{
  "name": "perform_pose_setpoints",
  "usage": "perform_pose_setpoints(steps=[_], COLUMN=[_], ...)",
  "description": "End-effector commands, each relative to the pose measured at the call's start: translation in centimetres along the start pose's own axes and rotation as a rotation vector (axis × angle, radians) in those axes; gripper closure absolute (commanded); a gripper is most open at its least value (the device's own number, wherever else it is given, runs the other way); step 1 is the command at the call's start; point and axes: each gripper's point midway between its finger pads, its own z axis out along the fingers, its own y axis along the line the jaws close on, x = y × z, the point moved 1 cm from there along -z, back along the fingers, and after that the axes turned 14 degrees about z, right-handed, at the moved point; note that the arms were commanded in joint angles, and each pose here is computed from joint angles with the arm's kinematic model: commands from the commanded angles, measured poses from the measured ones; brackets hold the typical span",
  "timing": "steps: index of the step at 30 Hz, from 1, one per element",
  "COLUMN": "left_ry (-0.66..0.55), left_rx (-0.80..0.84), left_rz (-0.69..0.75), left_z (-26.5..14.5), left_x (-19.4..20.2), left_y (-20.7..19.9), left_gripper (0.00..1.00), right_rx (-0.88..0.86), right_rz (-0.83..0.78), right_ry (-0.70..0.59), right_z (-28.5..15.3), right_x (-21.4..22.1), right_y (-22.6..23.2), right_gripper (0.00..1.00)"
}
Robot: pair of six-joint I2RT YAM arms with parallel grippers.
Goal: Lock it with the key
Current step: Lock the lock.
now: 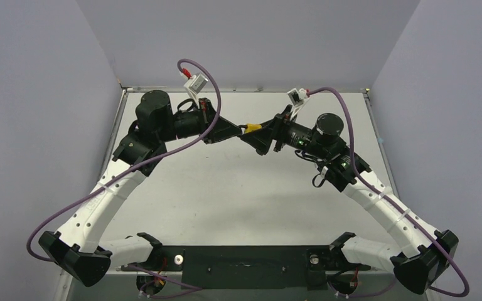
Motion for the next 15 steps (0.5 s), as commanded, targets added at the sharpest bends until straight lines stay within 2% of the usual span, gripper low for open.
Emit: perform_pose_setpoints(steps=[1,7,10,15], left_ry=[-0.074,-0.063,-0.065,-0.081], left_rx=[0.112,0.150,0.177,0.234], left_rz=[0.170,0.203,0.211,0.190], left_z=[-2.5,-3.1,-3.3,-3.7], left_x=[-2.5,-2.6,-2.9,-3.6], left_y=[-3.9,-4.6,-5.2,-6.4], left_gripper=[1.00,1.00,1.00,1.00], right_rx=[-0.099,-0.256,-0.351,-0.414], right_rz=[-0.006,-0.005,-0.016,-0.026], right_ry=[-0.053,-0.070,-0.069,-0.036], right_z=[-2.2,-5.3,-6.0,-6.4], right_x=[-2.0,-2.7,-2.8,-2.3], right_y=[0.8,2.4,3.9,5.0], right_gripper=[0.29,0.27,0.29,0.34])
